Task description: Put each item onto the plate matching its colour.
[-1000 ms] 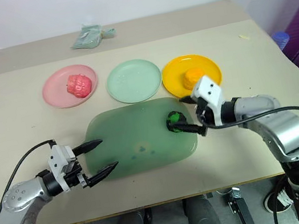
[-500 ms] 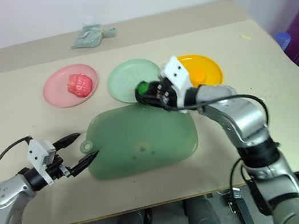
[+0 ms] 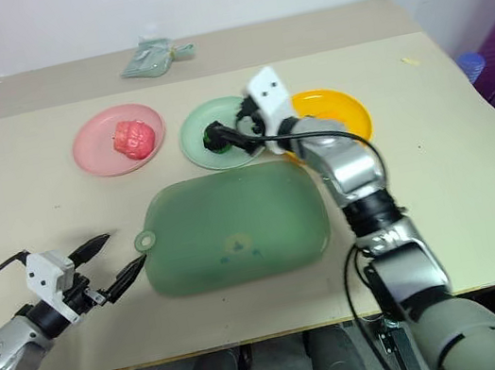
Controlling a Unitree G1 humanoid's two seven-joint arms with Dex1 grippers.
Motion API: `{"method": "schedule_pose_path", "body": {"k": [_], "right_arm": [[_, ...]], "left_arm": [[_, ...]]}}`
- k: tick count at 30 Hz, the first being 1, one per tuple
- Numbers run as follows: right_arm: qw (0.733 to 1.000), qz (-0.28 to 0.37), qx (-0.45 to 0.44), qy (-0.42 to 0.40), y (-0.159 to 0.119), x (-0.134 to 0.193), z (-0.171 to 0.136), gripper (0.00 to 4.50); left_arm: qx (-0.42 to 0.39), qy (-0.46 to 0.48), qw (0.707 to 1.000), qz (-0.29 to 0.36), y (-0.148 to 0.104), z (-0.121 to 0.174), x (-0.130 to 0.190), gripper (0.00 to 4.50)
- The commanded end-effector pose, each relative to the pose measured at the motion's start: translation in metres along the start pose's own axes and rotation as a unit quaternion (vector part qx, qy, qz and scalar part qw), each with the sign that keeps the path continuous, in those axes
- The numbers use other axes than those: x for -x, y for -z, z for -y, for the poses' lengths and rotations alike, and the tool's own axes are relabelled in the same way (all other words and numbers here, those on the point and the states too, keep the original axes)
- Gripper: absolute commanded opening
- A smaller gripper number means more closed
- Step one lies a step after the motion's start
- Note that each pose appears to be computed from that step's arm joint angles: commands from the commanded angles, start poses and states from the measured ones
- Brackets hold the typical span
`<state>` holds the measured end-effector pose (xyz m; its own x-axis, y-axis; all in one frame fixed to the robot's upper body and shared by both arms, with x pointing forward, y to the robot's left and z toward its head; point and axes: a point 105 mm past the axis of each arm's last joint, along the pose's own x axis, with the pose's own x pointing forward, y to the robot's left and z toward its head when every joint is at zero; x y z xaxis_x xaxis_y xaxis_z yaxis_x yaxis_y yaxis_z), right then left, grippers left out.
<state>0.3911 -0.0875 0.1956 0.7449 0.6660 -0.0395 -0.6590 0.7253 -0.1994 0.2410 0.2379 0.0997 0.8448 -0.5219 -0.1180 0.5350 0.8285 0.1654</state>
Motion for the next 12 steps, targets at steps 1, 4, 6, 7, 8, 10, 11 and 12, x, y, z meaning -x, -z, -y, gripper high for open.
{"method": "schedule_pose_path", "body": {"k": [1,4,6,7,8,10,11,12], "right_arm": [[0.999,0.032,0.012,-0.036,-0.013,0.046,0.005,4.48],[0.998,-0.017,-0.003,-0.060,0.013,0.091,0.010,4.48],[0.996,-0.063,-0.023,-0.065,0.036,0.122,0.013,4.48],[0.994,-0.082,-0.031,-0.068,0.044,0.136,0.013,4.48],[0.992,-0.094,-0.042,-0.068,0.050,0.145,0.013,4.48],[0.991,-0.105,-0.059,-0.061,0.056,0.158,0.015,4.48],[0.991,-0.107,-0.065,-0.054,0.058,0.161,0.018,4.48],[0.991,-0.108,-0.069,-0.048,0.060,0.163,0.020,4.48]], "left_arm": [[-0.027,-0.039,0.999,0.006,-0.008,-0.019,0.013,4.50],[-0.028,-0.066,0.997,-0.004,-0.005,-0.033,0.024,4.50],[-0.028,-0.082,0.996,-0.012,-0.003,-0.039,0.032,4.50],[-0.029,-0.086,0.996,-0.017,-0.002,-0.041,0.036,4.50],[-0.030,-0.090,0.995,-0.020,-0.001,-0.042,0.039,4.50],[-0.031,-0.098,0.994,-0.025,0.000,-0.044,0.043,4.50],[-0.030,-0.103,0.994,-0.025,-0.001,-0.044,0.045,4.50],[-0.029,-0.106,0.994,-0.025,-0.001,-0.044,0.046,4.50]]}}
